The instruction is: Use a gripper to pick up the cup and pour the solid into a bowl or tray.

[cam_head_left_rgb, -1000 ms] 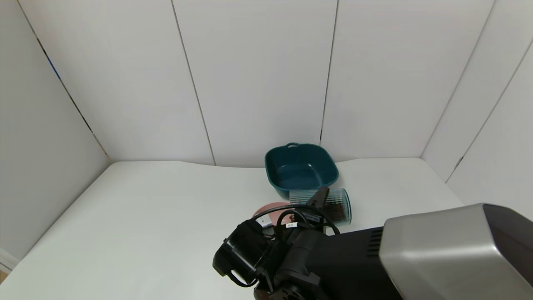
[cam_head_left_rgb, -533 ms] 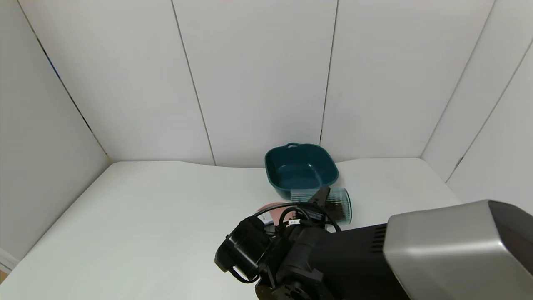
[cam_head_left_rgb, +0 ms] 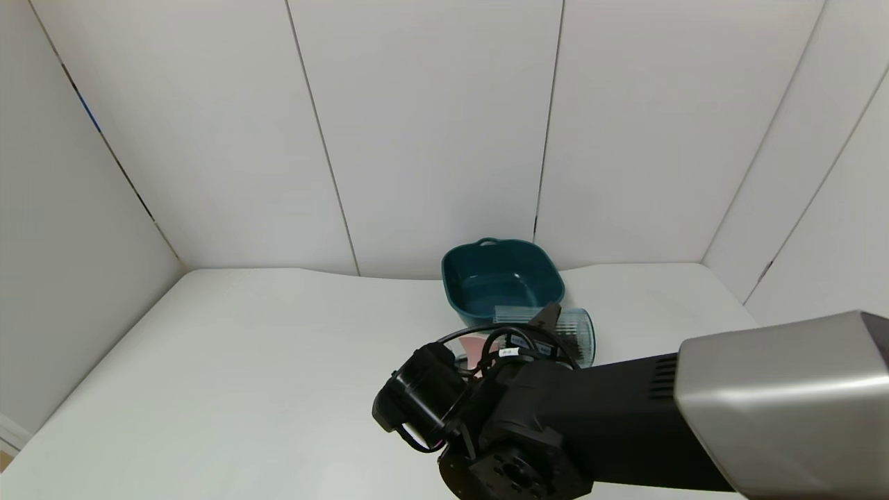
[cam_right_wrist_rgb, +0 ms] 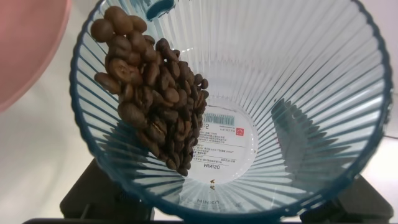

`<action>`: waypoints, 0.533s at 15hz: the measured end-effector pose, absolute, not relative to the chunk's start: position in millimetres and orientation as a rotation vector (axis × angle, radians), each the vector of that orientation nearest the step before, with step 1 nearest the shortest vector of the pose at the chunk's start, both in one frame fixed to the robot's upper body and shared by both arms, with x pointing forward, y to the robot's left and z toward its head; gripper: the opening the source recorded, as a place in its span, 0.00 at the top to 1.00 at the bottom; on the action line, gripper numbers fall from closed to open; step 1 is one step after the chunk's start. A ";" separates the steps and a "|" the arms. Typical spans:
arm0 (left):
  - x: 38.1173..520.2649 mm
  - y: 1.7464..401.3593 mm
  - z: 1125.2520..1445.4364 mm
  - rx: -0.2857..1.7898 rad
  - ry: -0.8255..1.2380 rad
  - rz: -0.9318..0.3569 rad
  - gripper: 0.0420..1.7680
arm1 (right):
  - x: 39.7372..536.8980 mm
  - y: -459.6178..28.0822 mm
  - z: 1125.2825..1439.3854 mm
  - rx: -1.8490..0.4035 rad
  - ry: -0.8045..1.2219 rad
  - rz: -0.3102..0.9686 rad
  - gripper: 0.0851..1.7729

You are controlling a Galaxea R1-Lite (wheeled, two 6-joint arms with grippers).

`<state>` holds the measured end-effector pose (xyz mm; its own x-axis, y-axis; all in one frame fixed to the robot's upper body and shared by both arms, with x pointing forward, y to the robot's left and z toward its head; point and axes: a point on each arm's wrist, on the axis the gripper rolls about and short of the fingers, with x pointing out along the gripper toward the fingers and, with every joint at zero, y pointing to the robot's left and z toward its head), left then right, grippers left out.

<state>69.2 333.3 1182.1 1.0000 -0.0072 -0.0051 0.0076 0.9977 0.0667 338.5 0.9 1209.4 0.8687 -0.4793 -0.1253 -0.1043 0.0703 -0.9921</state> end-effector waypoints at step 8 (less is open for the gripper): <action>69.2 333.3 1182.1 0.067 0.005 -0.007 0.03 | 330.5 5.8 1205.0 -1.576 0.471 -0.348 0.27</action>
